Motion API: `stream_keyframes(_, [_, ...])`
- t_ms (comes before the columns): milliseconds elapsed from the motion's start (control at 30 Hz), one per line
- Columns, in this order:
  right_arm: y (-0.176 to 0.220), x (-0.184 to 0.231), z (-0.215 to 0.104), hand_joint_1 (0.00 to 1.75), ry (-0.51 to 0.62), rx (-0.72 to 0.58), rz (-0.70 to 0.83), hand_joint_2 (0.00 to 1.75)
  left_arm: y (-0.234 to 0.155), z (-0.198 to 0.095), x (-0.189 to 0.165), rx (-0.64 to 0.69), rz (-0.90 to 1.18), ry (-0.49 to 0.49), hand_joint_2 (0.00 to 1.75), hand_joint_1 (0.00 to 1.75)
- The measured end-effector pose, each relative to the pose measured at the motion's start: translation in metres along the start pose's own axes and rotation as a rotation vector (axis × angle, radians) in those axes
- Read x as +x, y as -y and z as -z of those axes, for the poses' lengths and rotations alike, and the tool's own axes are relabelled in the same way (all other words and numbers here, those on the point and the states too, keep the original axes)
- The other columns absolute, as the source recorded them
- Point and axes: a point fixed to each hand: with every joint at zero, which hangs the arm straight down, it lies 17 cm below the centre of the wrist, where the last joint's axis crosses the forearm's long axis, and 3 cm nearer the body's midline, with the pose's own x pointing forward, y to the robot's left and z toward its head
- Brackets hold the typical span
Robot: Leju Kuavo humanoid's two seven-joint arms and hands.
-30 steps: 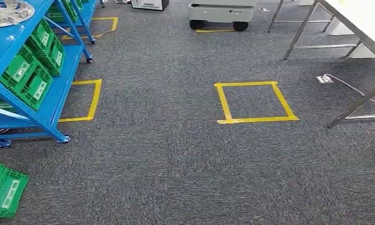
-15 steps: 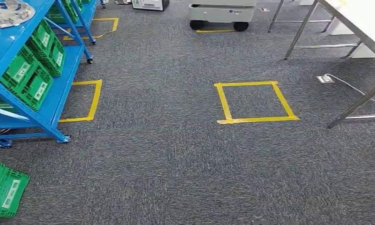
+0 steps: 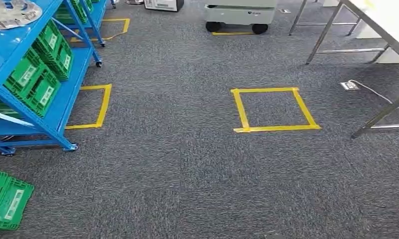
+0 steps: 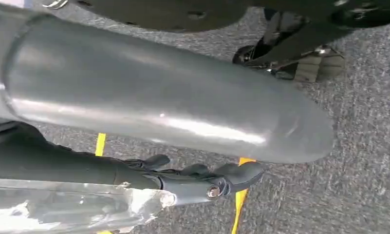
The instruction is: Take the parts from the cabinet and place them on the table.
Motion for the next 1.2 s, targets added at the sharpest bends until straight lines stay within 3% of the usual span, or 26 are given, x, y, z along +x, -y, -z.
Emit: stream_keyframes(1200, [-0.002,0.011,0.001,0.0,0.016,-0.001,0.0,0.0,-0.008,0.001,-0.002,0.026,0.023,-0.006,0.0,0.0])
